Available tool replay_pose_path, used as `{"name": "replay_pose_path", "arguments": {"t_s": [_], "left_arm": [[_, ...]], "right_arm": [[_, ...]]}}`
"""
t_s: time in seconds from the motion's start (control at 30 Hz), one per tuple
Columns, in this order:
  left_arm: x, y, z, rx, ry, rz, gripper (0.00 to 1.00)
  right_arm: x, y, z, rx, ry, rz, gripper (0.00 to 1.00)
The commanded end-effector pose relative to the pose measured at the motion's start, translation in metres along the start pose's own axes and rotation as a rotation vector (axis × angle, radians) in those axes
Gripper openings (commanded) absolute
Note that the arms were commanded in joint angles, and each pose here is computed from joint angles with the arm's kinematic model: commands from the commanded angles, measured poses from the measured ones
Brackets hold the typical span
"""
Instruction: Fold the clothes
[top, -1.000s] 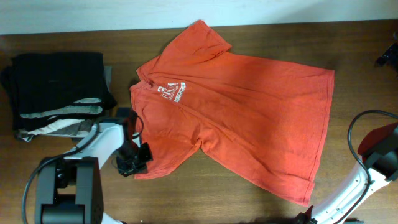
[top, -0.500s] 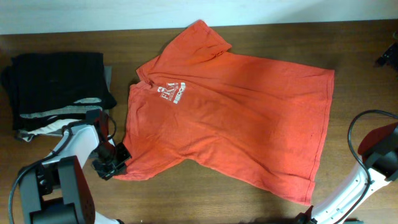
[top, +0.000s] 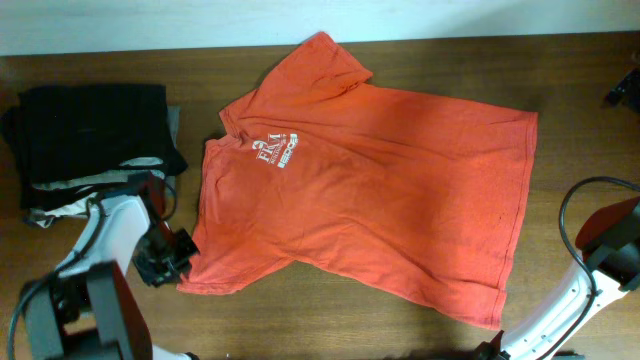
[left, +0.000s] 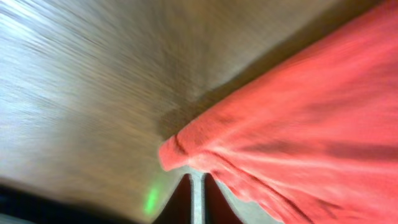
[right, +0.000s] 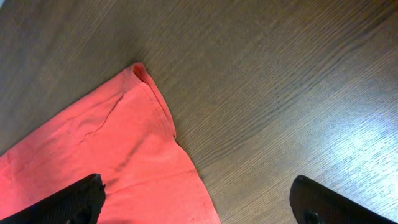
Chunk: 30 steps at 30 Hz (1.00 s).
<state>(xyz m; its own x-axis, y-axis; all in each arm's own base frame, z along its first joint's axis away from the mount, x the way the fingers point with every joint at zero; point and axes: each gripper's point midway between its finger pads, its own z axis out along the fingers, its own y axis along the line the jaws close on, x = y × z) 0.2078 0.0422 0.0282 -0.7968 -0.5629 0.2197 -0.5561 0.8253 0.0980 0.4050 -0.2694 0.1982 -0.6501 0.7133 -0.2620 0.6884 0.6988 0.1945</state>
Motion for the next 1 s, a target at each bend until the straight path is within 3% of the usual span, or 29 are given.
{"name": "replay_pose_path", "arguments": {"t_s": [0.0, 0.17, 0.27, 0.73, 0.97], "left_arm": [[-0.021, 0.001, -0.056, 0.016, -0.207, 0.012, 0.14], [0.002, -0.011, -0.083, 0.131, -0.246, 0.053, 0.18], [0.018, -0.031, -0.093, 0.228, -0.253, 0.235, 0.18], [0.037, -0.098, -0.108, 0.304, -0.371, 0.523, 0.23], [0.036, -0.105, -0.111, 0.318, -0.392, 0.534, 0.29]], "right_arm": [[-0.001, 0.004, -0.005, -0.009, -0.013, -0.002, 0.99], [-0.001, 0.004, -0.005, -0.009, -0.013, -0.002, 0.99], [-0.001, 0.004, -0.005, -0.008, -0.013, -0.003, 0.99], [-0.001, 0.004, -0.005, -0.009, -0.013, -0.002, 0.99], [-0.001, 0.004, -0.005, -0.009, -0.013, -0.002, 0.99]]}}
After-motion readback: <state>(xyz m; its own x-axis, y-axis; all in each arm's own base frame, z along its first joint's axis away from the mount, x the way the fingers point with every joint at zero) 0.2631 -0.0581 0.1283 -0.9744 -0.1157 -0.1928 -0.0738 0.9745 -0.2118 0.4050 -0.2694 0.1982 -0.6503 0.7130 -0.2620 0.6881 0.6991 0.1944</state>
